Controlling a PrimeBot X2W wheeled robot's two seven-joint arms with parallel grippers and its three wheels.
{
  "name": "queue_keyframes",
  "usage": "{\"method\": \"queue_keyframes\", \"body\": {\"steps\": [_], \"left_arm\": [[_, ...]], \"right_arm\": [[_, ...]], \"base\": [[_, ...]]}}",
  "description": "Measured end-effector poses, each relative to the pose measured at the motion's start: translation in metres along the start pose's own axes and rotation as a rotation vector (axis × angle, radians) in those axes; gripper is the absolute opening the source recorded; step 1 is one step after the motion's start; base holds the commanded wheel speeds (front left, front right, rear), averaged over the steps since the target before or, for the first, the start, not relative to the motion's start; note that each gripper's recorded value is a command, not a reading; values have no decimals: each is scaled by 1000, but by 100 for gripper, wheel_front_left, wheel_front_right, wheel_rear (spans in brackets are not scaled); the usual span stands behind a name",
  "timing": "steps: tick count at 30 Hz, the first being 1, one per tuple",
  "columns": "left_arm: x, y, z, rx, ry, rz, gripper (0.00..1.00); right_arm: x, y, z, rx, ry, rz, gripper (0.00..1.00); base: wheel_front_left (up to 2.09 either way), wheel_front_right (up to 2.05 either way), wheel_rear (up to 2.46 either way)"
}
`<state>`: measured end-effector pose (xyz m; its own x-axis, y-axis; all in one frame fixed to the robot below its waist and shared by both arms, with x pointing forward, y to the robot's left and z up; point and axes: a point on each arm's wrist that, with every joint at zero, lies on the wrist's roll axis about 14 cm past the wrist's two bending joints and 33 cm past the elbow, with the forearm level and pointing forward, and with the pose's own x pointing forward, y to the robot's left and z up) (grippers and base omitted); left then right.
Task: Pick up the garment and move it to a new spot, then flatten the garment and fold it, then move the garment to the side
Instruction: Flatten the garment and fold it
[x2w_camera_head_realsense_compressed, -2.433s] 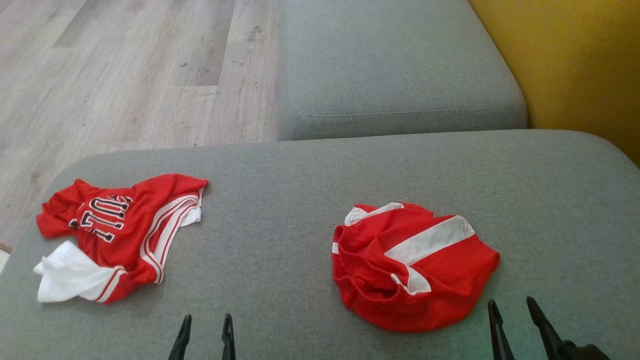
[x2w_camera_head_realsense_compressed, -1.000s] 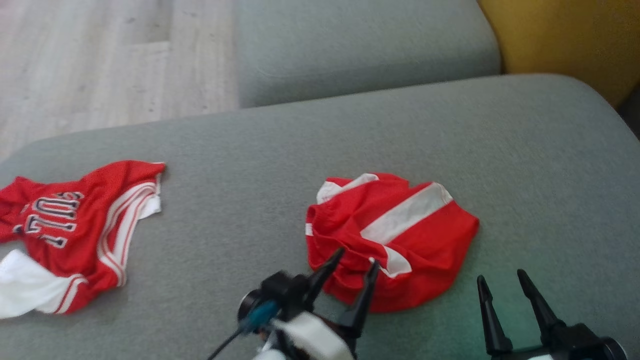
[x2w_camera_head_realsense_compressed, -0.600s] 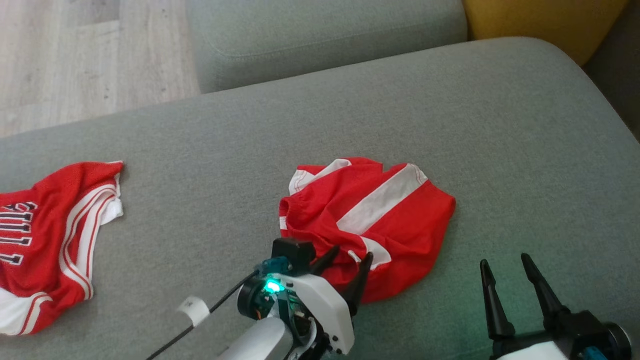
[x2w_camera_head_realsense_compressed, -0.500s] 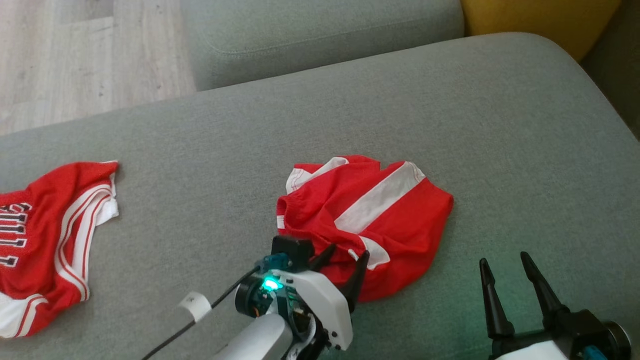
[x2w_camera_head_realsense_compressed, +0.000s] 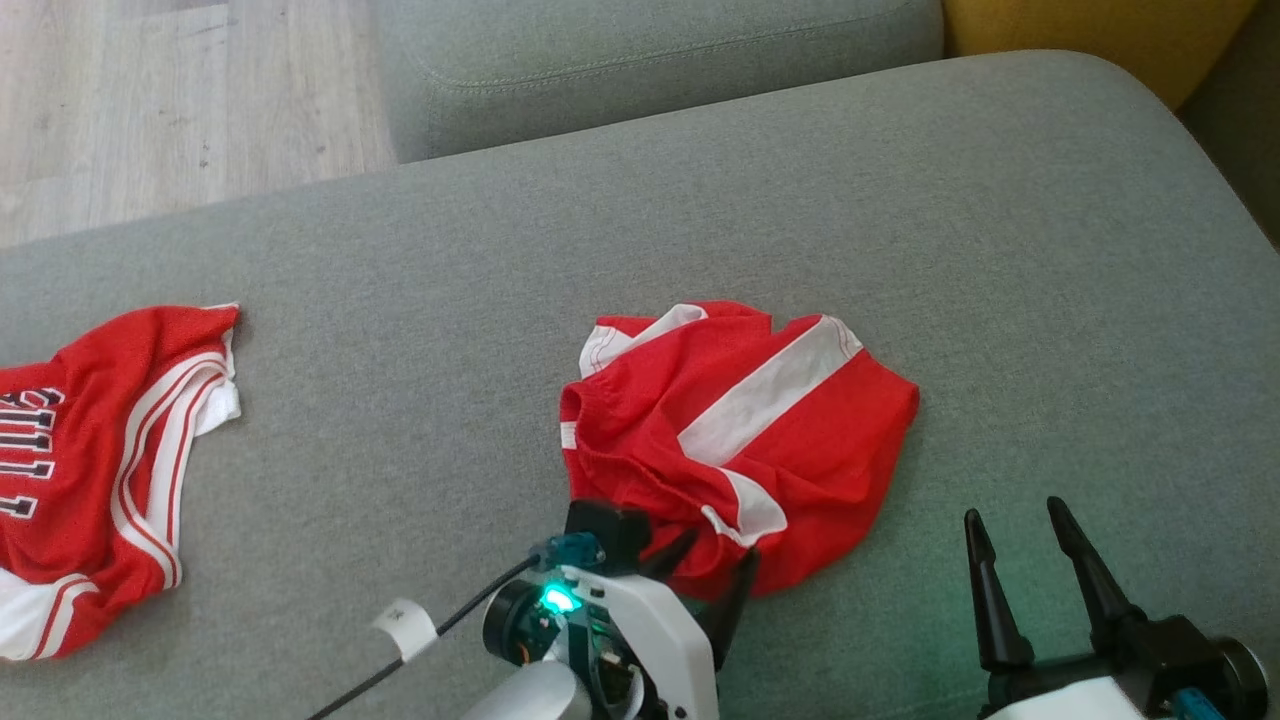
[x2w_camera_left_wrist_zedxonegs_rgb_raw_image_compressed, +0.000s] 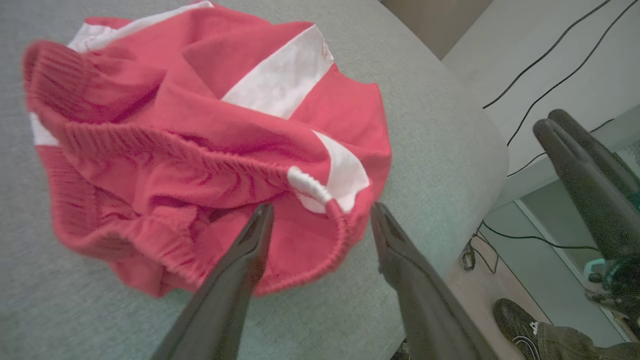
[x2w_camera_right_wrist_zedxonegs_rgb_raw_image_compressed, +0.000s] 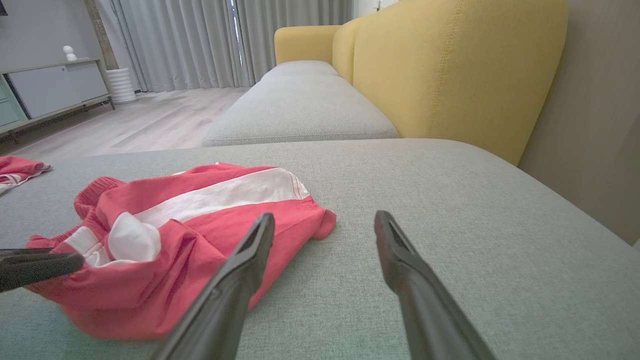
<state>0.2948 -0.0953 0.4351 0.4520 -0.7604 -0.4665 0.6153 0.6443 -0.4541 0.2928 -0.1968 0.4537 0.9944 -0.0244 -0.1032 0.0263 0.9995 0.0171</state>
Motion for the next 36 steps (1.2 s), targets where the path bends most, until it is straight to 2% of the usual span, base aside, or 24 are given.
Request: {"method": "queue_keyframes", "body": {"steps": [1, 4, 5, 11, 14, 18, 19, 20, 21, 22, 23, 24, 28, 30, 33, 36], "left_arm": [[-1, -2, -1, -1, 7, -7, 93], [-3, -4, -1, -11, 8, -16, 67], [-3, -2, -2, -12, 11, -8, 64], [0, 8, -1, -85, 10, 25, 76], [3, 8, -3, -122, 24, 23, 88], [8, 8, -1, -158, 32, 16, 89], [9, 8, 0, -162, 34, 15, 85], [10, 8, 2, -162, 34, 15, 70], [11, 8, 3, -163, 33, 14, 49], [12, 9, 4, -163, 29, 15, 36], [13, 9, 5, -165, 26, 15, 9], [13, 9, 5, -167, 24, 15, 0], [12, 1, 7, -166, 11, -25, 0], [10, -10, 21, -144, -52, -75, 0], [8, -24, 61, -58, -177, -144, 0], [4, -41, 119, 68, -311, -213, 0]], "right_arm": [[0, 0, 0, 0, 0, 2, 100], [2, 1, 1, -1, -3, 3, 100], [3, 1, 2, -1, -5, 5, 100], [5, 2, 4, -1, -11, 8, 100], [5, 4, 3, 1, -9, 12, 100], [4, 5, 3, 2, -8, 13, 100], [3, 5, 3, 2, -7, 13, 100], [3, 5, 3, 3, -8, 13, 100], [3, 5, 3, 3, -8, 13, 100], [3, 5, 3, 3, -9, 12, 100], [3, 5, 3, 3, -9, 12, 100], [3, 5, 3, 3, -10, 12, 100], [2, 6, 5, 3, -18, 14, 100], [1, 6, 7, 10, -26, 13, 100], [-1, 5, 10, 12, -36, 10, 100], [-4, 5, 12, 14, -46, 8, 100]], "base": [[0, 0, 0], [0, 0, 0], [0, 0, 0], [0, 0, 0], [0, 0, 0], [0, 0, 0], [0, 0, 0], [0, 0, 0], [0, 0, 0], [0, 0, 0], [0, 0, 0], [0, 0, 0], [0, 0, 0], [0, 0, 0], [0, 0, 0], [0, 0, 0]]}}
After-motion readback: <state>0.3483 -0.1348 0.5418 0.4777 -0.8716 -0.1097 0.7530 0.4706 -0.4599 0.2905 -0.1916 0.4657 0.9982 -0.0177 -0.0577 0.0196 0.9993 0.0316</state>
